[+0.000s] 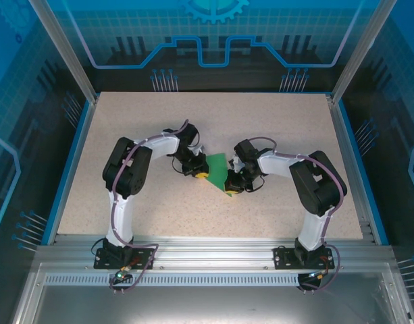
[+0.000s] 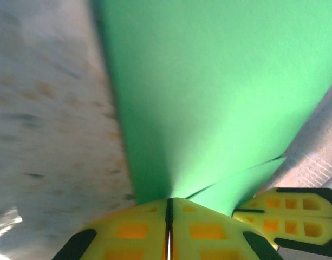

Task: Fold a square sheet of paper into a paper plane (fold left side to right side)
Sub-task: Third fold the triangle at the center of the table, then fourth fold the wing at the center of the table.

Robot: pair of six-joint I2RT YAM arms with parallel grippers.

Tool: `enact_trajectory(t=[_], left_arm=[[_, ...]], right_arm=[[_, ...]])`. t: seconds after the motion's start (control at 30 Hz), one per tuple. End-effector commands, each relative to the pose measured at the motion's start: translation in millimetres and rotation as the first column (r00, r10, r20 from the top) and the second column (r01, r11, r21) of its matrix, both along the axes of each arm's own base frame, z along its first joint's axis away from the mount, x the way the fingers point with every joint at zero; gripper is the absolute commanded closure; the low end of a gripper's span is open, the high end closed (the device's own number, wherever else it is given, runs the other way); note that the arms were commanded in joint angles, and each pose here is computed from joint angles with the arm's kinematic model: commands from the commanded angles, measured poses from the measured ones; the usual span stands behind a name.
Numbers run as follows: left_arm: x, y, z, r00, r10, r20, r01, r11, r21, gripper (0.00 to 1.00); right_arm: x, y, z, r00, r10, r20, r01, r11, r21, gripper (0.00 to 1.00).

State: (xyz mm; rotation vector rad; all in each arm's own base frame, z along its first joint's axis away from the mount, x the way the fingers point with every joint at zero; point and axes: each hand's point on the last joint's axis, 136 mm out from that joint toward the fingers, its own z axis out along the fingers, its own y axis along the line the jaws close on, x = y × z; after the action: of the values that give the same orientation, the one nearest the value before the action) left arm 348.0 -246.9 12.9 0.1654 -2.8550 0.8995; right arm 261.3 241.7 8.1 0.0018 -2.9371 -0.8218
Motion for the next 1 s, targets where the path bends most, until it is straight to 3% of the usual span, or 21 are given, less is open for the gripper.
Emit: enact_trajectory(t=[0.0,0.23,0.33,0.5,0.7,0.97], left_arm=[[19,50,-29,0.998,0.04,0.039,-0.047,0.98,0.195,0.88],[27,45,17,0.991,0.053,0.122,-0.068,0.99,0.125,0.8],[28,44,49,0.98,0.078,0.185,-0.096,0.991,0.092,0.71],[13,43,80,0.957,0.151,0.249,-0.159,0.987,0.014,0.47],[-15,13,73,0.96,0.182,0.214,-0.17,0.983,-0.07,0.38],[-16,-24,50,0.974,0.144,0.176,-0.133,0.988,-0.072,0.36]], right_arm=[[-38,-38,-35,0.992,-0.004,-0.126,-0.023,0.978,-0.207,0.95],[-17,-7,-6,0.999,0.051,0.005,-0.051,0.997,-0.062,0.93],[-5,1,17,0.993,0.071,0.098,-0.069,0.997,-0.025,0.9],[9,-6,50,0.966,0.088,0.242,-0.083,0.996,-0.033,0.7],[19,-14,58,0.95,0.11,0.291,-0.1,0.994,-0.052,0.55],[27,-16,48,0.951,0.111,0.287,-0.089,0.992,-0.088,0.55]])
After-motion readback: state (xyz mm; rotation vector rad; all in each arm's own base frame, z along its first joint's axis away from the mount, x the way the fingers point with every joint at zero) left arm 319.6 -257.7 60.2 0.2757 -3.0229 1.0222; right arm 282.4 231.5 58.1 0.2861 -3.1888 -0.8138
